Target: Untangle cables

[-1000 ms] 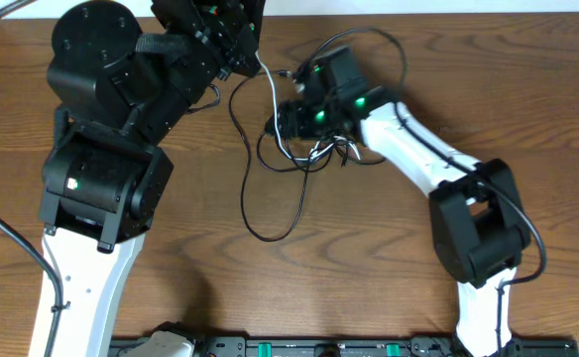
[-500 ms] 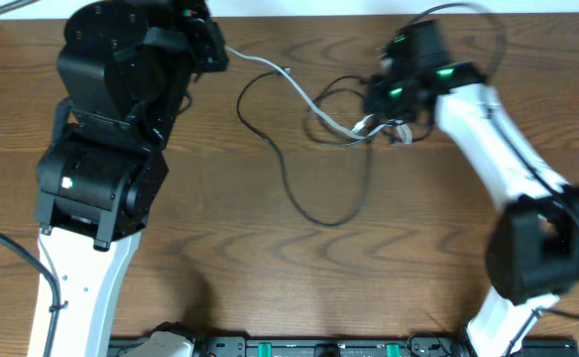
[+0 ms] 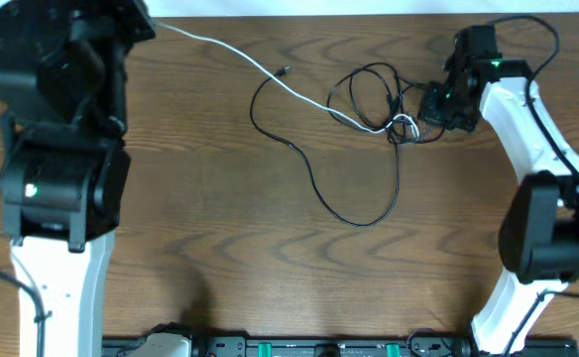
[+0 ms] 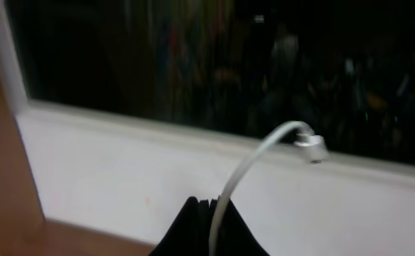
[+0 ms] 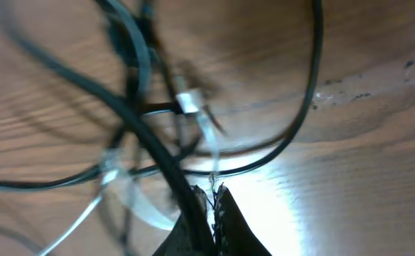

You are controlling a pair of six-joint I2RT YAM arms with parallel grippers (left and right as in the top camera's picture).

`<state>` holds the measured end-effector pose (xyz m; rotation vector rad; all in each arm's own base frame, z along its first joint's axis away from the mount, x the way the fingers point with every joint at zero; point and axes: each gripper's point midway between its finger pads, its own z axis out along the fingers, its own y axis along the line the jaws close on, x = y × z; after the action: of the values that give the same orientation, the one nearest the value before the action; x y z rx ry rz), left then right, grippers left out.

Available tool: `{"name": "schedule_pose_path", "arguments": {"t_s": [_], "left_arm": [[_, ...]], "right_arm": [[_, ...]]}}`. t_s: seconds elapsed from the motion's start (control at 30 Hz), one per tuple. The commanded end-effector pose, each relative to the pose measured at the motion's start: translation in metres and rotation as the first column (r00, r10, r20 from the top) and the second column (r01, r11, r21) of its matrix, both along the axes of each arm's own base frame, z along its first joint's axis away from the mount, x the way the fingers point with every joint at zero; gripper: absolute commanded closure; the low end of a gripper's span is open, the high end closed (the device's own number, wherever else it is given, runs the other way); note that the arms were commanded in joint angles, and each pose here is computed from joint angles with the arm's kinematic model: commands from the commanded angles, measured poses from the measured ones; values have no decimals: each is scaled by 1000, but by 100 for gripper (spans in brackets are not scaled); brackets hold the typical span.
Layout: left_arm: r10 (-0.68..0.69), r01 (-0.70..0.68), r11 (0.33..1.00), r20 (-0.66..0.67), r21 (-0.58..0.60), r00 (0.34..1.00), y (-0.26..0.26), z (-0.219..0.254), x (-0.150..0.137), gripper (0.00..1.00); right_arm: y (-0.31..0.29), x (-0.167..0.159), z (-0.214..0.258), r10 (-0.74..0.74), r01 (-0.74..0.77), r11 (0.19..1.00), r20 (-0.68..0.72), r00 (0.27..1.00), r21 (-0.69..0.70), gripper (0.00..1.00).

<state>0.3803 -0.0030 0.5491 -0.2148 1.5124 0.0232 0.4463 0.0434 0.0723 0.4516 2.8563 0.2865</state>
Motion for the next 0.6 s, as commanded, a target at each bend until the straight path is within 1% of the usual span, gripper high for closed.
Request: {"name": "schedule_pose_path", "arguments": {"t_s": [0.0,0.13,0.2,0.27,0.4,0.47,0.5,0.57], "left_arm": [[68,-72,997,122,33,990,17,45,-36,93],[83,-93,993,139,66,987,21,52,-46,93],[106,-116,991,146,62,984,25,54,-50,93],[114,-128,988,160,82,981,26,58,-53,93],[116,-134,988,211,77,971,28,72,-63,93],[116,-137,988,251,66,961,29,82,-72,93],[116,-137,989,263,62,958,29,86,-76,93],[109,-131,990,280,61,954,29,91,-84,93]], "right_arm": [[-19,-8,-36,-22,18,999,-86,996,-43,99],[-25,-11,-55,-21,16,999,-127,992,-46,99],[-27,-10,-56,-8,2,999,-126,992,-49,99],[-28,-10,-56,0,-6,999,-122,993,-50,99],[-27,-7,-55,20,-25,998,-108,994,-50,99],[-23,-5,-55,52,-56,998,-96,994,-31,98],[-19,-4,-54,84,-85,996,-86,993,-11,97],[-4,-2,-50,169,-167,985,-51,984,54,87]]}}
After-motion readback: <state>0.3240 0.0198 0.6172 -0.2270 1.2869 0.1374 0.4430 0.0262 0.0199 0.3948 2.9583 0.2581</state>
